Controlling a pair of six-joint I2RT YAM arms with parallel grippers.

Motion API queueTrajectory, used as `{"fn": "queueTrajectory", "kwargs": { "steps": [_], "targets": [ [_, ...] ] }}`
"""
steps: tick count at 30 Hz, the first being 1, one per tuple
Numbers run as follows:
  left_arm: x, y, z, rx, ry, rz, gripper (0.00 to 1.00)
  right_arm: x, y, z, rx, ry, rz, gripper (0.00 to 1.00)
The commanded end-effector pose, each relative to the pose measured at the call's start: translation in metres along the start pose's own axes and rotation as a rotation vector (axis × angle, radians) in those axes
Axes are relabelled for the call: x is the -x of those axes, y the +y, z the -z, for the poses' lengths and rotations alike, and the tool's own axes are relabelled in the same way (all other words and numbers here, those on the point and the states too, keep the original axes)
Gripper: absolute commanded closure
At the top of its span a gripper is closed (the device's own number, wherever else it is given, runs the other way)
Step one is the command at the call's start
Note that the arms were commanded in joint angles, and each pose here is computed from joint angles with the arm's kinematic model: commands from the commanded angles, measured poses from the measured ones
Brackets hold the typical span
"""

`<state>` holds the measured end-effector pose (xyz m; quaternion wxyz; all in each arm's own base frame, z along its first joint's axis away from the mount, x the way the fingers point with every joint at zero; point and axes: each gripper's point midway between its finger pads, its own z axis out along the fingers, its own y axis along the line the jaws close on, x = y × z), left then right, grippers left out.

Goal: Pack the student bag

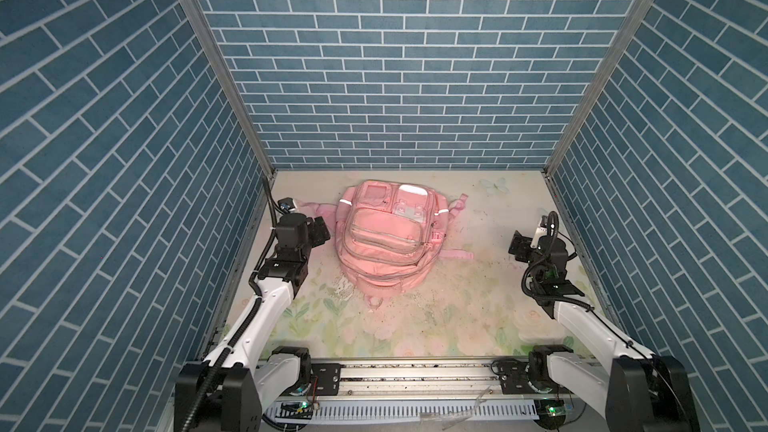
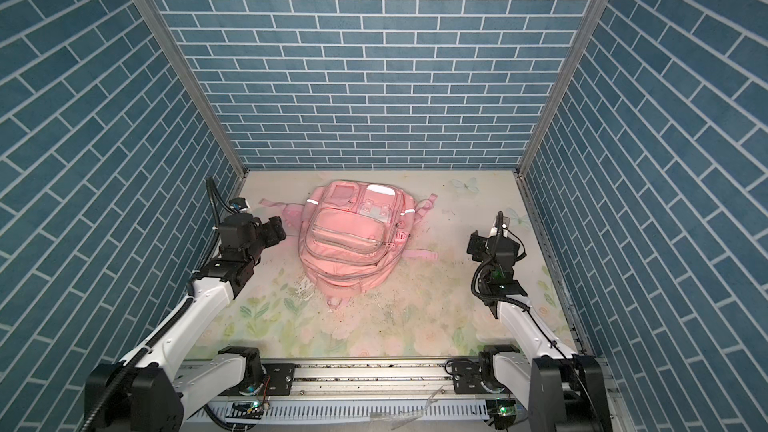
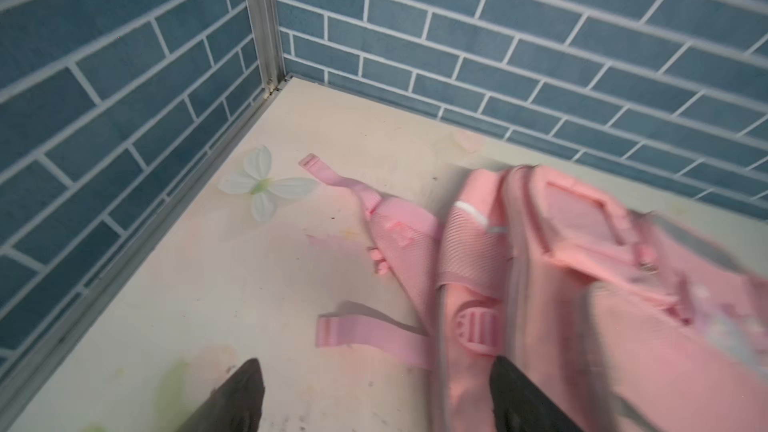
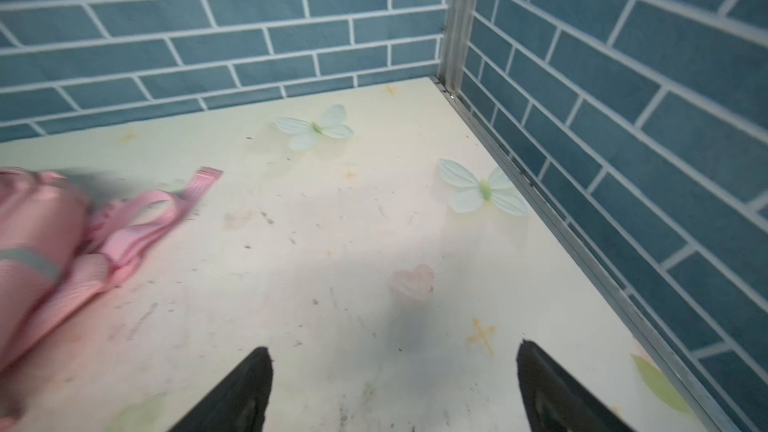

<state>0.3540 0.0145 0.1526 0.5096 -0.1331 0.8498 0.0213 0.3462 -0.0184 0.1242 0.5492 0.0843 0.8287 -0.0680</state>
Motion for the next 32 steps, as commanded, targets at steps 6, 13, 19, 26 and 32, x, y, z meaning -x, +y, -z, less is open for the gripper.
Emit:
{"fn": "queueTrajectory", "kwargs": {
  "steps": [6, 13, 19, 26, 32],
  "targets": [
    [-0.006, 0.023, -0.010, 0.022, -0.313, -0.113, 0.14, 0.013, 0.001, -0.026, 0.040, -0.231, 0.027, 0.04],
    [-0.014, -0.017, -0.017, -0.222, -0.403, -0.172, 0.13, 0.005, 0.009, -0.023, 0.104, -0.257, 0.063, 0.02],
    [-0.018, -0.017, -0.036, -0.140, -0.321, -0.193, 0.13, 0.003, 0.009, -0.030, 0.121, -0.212, 0.045, 0.02],
    [-0.020, -0.023, -0.037, -0.165, -0.313, -0.211, 0.13, 0.002, 0.012, -0.033, 0.133, -0.202, 0.048, 0.02],
    [-0.018, -0.023, -0.037, -0.165, -0.315, -0.211, 0.13, 0.003, 0.011, -0.032, 0.133, -0.207, 0.047, 0.02]
  ]
}}
